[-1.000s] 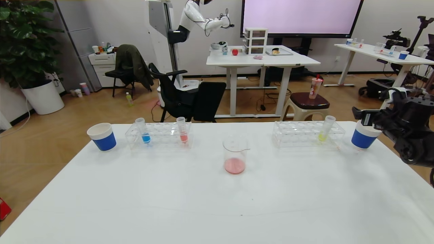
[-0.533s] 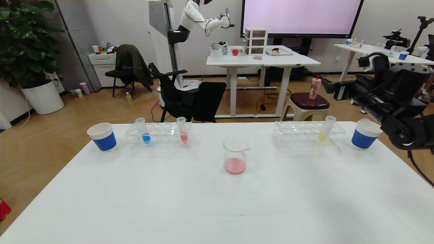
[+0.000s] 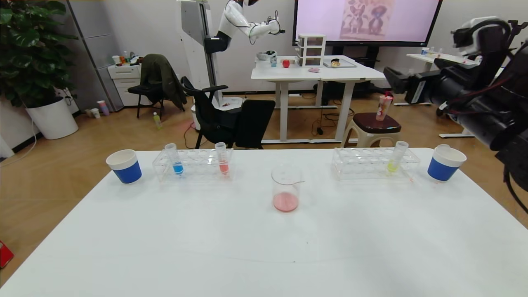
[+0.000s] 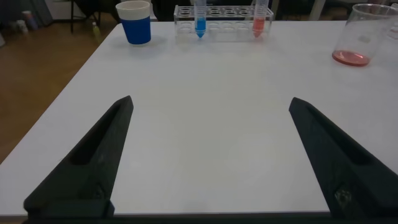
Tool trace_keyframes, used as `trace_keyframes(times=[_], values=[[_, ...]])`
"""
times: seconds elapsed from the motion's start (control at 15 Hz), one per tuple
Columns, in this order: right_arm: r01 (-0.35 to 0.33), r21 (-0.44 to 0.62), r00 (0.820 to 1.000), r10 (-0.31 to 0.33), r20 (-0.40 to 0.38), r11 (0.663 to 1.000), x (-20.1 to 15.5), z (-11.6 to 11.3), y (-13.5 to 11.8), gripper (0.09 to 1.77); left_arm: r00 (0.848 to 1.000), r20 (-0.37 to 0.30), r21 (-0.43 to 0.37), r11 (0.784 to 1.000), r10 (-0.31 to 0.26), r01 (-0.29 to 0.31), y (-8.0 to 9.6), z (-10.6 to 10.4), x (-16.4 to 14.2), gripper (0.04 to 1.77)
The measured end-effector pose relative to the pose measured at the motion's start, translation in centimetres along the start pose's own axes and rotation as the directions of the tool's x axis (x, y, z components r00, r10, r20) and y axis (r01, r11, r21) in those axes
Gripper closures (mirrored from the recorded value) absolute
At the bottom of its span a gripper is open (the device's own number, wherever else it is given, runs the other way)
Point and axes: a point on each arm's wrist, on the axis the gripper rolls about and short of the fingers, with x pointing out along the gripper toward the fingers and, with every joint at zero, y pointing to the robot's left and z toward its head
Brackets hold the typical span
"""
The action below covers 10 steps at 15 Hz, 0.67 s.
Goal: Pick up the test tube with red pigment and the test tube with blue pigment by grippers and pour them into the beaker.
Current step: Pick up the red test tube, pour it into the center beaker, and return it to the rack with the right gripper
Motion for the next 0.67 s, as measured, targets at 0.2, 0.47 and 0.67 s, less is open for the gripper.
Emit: trace_keyframes(times=[0.2, 0.47, 0.67], values=[[0.022, -0.004, 0.996, -0.022, 0.091, 1.0, -4.4, 4.2, -1.3, 0.12, 1.0, 0.0, 0.0, 1.0, 0.0, 0.0, 0.0, 0.0, 0.0, 0.06], [0.122, -0.052, 0.98, -0.112, 0.167, 0.991, -12.9, 7.5, -4.2, 0.12, 1.0, 0.0, 0.0, 1.0, 0.0, 0.0, 0.0, 0.0, 0.0, 0.06], [0.166, -0.076, 0.976, -0.153, 0.153, 0.983, -19.6, 7.7, -4.9, 0.12, 1.0, 0.0, 0.0, 1.0, 0.0, 0.0, 0.0, 0.0, 0.0, 0.06]])
